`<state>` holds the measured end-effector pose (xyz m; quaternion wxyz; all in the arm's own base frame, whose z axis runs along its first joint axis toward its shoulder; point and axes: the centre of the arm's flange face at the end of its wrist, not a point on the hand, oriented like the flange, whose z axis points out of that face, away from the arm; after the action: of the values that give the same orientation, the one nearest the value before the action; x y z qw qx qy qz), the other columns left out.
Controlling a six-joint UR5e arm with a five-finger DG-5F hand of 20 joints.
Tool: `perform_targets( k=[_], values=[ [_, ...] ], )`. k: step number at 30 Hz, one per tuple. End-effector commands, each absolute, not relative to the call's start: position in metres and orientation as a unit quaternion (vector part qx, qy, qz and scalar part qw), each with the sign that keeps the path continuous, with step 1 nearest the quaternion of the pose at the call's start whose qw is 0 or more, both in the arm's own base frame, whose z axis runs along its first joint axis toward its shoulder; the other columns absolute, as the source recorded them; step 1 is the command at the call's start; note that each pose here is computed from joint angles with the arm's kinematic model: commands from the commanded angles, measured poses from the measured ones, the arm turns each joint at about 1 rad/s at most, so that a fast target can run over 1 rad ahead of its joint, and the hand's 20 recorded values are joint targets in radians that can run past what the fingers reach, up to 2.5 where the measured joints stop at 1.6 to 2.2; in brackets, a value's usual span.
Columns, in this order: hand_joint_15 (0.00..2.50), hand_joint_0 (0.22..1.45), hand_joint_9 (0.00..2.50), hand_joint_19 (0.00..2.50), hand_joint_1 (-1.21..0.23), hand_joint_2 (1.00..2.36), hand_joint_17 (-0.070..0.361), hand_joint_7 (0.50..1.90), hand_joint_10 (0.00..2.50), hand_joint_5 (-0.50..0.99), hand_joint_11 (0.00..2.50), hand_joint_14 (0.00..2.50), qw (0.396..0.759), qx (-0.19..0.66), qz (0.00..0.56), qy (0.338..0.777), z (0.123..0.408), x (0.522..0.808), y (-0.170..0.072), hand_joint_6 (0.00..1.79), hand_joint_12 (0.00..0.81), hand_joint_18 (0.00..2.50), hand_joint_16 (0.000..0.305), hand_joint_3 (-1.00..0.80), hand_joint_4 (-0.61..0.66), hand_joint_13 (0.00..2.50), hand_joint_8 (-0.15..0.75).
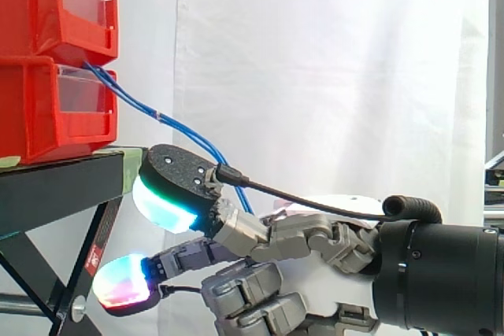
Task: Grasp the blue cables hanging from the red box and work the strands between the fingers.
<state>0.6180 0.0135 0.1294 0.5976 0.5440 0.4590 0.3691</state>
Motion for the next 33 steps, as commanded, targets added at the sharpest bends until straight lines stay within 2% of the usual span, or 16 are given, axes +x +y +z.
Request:
perform_targets(
  k=[1,33],
  values=[
    [1.48,0.74,0.82,1.48,-0.55,1.00,0.132,0.67,2.50,-0.11,2.32,2.50,0.598,0.544,0.369,0.459,0.1294,0.6180,0.0129,0.01,0.407,1.40,0.058,-1.00,0.28,1.01,0.362],
    [1.46,0.74,0.82,1.48,-0.55,1.00,0.131,0.67,2.50,-0.11,2.30,2.50,0.598,0.544,0.369,0.459,0.1294,0.6180,0.0129,0.01,0.407,1.40,0.058,-1.00,0.28,1.00,0.362]
  ],
)
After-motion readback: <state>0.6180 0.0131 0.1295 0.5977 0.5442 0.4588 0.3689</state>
